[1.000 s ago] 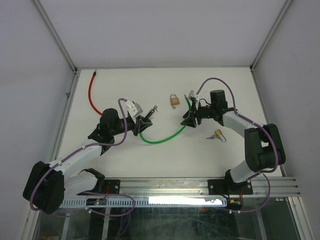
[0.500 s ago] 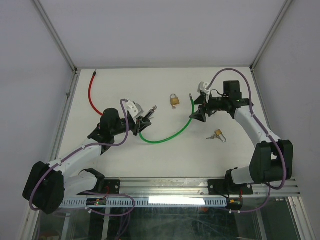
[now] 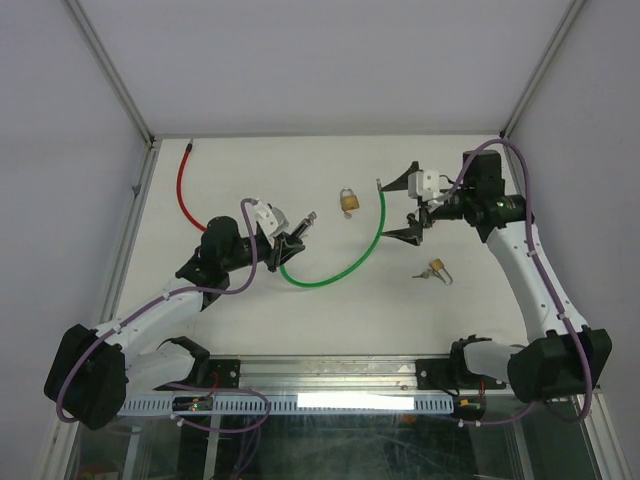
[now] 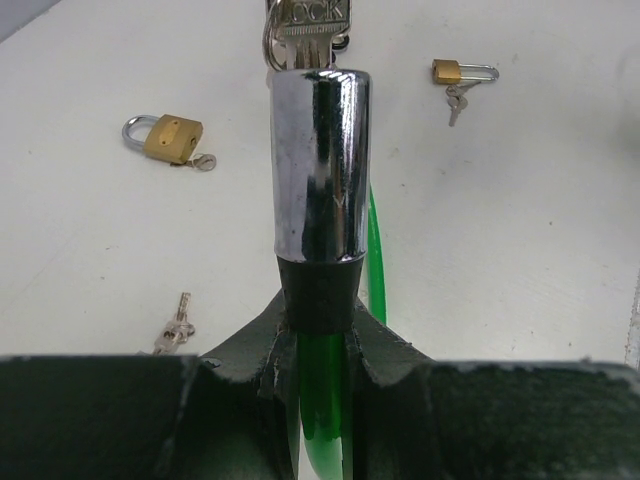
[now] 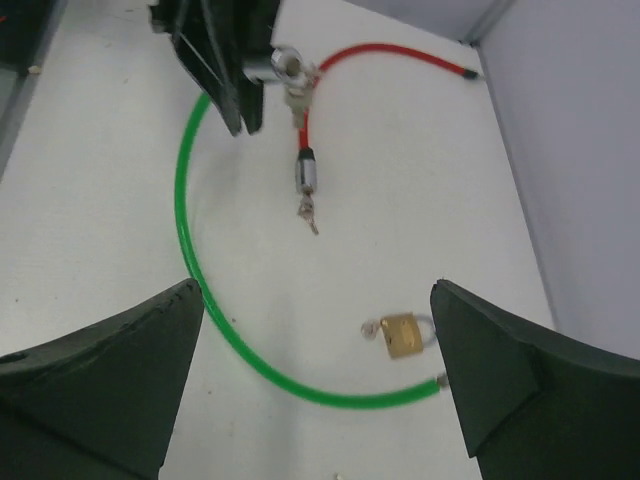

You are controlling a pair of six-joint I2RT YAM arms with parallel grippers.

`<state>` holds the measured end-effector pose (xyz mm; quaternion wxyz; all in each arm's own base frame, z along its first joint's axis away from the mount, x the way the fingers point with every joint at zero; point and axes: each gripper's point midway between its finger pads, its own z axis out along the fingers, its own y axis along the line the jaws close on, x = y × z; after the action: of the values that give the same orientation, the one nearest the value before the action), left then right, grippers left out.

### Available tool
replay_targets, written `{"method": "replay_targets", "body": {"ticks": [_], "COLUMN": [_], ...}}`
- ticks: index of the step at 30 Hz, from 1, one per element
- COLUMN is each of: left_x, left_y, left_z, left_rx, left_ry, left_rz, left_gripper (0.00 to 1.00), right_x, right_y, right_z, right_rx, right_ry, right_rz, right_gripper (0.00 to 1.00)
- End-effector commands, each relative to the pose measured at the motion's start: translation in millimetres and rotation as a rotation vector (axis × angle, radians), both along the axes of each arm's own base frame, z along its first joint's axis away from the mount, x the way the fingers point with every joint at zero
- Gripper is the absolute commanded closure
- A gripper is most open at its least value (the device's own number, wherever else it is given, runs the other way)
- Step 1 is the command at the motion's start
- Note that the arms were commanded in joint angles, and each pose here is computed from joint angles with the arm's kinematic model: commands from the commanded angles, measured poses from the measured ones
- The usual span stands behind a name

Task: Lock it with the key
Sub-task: Lock the lock.

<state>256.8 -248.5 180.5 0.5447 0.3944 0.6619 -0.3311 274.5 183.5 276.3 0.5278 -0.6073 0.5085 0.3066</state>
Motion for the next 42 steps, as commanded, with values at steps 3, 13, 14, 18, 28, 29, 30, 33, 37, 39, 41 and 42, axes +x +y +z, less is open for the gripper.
{"method": "replay_targets", "body": {"ticks": [3, 13, 14, 18, 28, 29, 30, 33, 37, 39, 41, 42], "left_x": [-4.1, -12.1, -12.5, -14.9, -15.1, -15.0, -15.1, -15.2, -14.3, -14.1, -14.1, -13.8], "left_y": [-8.9, -18.1, -17.8, -18.2, -18.9, -18.8, -19.0, -19.1, -19.7, -19.8, -19.6, -19.5], "left_z": [21.4, 22.2, 21.6, 22.2, 23.3, 23.5, 22.9, 22.0, 22.2, 21.4, 21.0, 21.0], "left_rx": [-0.005, 0.027, 0.03, 0.033, 0.032, 0.031, 0.032, 0.034, 0.035, 0.036, 0.038, 0.038], "left_ry": [-0.084, -0.118, -0.119, -0.129, -0.131, -0.13, -0.13, -0.127, -0.126, -0.124, -0.124, -0.122], "left_rz": [-0.055, -0.092, -0.091, -0.092, -0.093, -0.092, -0.093, -0.093, -0.093, -0.093, -0.093, -0.091], "left_gripper": [1.0, 1.0, 1.0, 1.0, 1.0, 1.0, 1.0, 1.0, 1.0, 1.0, 1.0, 1.0], "right_x": [-43.4, -35.8, -34.8, -30.9, -39.9, -41.7, -43.2, -43.6, -42.4, -41.7, -40.3, -39.8], "right_y": [66.3, 135.6, 138.0, 138.3, 133.5, 133.8, 134.5, 134.5, 135.2, 136.1, 136.6, 137.2], "right_z": [38.7, 7.4, 5.6, 4.3, 13.5, 13.9, 15.1, 18.1, 22.1, 21.8, 20.3, 20.3], "right_rx": [-0.037, -0.259, -0.268, -0.287, -0.269, -0.263, -0.256, -0.25, -0.244, -0.241, -0.245, -0.246], "right_ry": [-0.253, -0.275, -0.273, -0.275, -0.277, -0.272, -0.269, -0.267, -0.259, -0.252, -0.246, -0.244], "right_rz": [0.332, 0.411, 0.411, 0.394, 0.39, 0.394, 0.398, 0.394, 0.38, 0.376, 0.37, 0.368], "right_gripper": [0.02, 0.28, 0.31, 0.38, 0.49, 0.49, 0.49, 0.51, 0.56, 0.6, 0.64, 0.66]}}
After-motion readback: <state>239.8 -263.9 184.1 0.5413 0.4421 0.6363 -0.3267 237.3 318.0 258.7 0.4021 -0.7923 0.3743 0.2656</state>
